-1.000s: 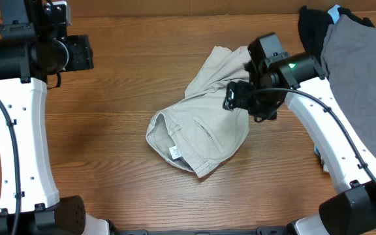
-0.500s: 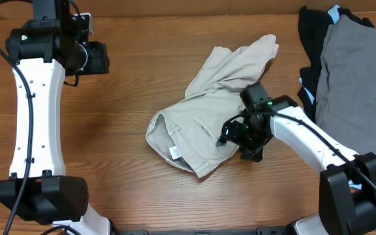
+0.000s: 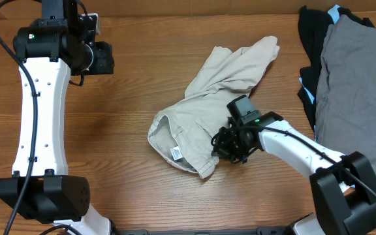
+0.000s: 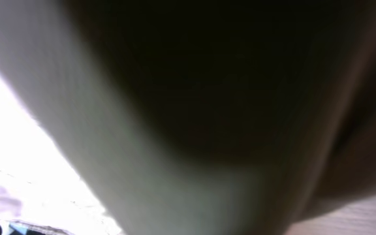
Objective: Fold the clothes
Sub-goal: 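Lift the beige shorts with the right gripper toward the left gripper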
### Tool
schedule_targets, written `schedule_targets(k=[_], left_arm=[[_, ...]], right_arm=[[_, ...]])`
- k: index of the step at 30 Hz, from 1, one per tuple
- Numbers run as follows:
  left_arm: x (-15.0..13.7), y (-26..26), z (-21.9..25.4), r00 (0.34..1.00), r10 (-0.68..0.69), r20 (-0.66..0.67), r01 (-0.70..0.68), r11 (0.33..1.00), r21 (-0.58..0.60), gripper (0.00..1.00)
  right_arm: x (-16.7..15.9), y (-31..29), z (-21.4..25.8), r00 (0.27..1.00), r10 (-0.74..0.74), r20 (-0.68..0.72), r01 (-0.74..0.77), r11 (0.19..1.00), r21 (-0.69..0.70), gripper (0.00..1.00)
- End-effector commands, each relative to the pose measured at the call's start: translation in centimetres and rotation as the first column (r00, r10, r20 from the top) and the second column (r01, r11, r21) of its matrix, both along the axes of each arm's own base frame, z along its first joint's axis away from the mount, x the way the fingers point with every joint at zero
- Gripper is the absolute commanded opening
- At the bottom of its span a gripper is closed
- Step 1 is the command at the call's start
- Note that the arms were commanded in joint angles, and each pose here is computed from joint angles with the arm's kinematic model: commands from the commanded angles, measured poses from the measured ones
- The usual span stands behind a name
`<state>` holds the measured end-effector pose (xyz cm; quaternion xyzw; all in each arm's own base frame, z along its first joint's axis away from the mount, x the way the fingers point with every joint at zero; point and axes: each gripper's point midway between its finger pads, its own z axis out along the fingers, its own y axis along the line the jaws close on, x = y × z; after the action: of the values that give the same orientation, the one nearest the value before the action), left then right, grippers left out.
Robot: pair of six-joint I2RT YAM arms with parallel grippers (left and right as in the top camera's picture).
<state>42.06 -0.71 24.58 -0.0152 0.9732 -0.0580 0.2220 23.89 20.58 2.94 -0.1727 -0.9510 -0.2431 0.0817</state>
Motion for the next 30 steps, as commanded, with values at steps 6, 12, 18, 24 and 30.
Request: schedule_targets(k=[6, 12, 18, 24, 30], left_arm=[[-0.1, -2.6, -0.7, 0.991, -0.134, -0.017, 0.135, 0.991, 0.024, 0.51], [0.0, -4.5, -0.5, 0.983, -0.184, -0.001, 0.184, 0.983, 0.027, 0.52], [0.8, -4.0, 2.8, 0.981, -0.173, 0.085, 0.17, 0.985, 0.039, 0.56], [1.2, -1.0, 9.2, 0.966, -0.106, 0.235, 0.093, 0.994, 0.065, 0.65], [0.7, 1.9, 12.9, 0.948, -0.011, 0.318, -0.003, 0.999, 0.044, 0.69]], right_arm=[[8.0, -3.2, 14.4, 0.93, 0.032, 0.365, -0.045, 0.999, 0.027, 0.04], [10.8, -6.2, 23.7, 0.845, 0.027, 0.533, -0.033, 0.999, 0.001, 0.04], [11.3, -5.1, 26.7, 0.792, 0.054, 0.608, -0.073, 0.997, 0.007, 0.04], [11.5, 0.7, 25.2, 0.758, 0.177, 0.628, -0.228, 0.974, -0.001, 0.04], [10.8, 8.1, 23.5, 0.69, 0.287, 0.665, -0.367, 0.93, -0.021, 0.04]])
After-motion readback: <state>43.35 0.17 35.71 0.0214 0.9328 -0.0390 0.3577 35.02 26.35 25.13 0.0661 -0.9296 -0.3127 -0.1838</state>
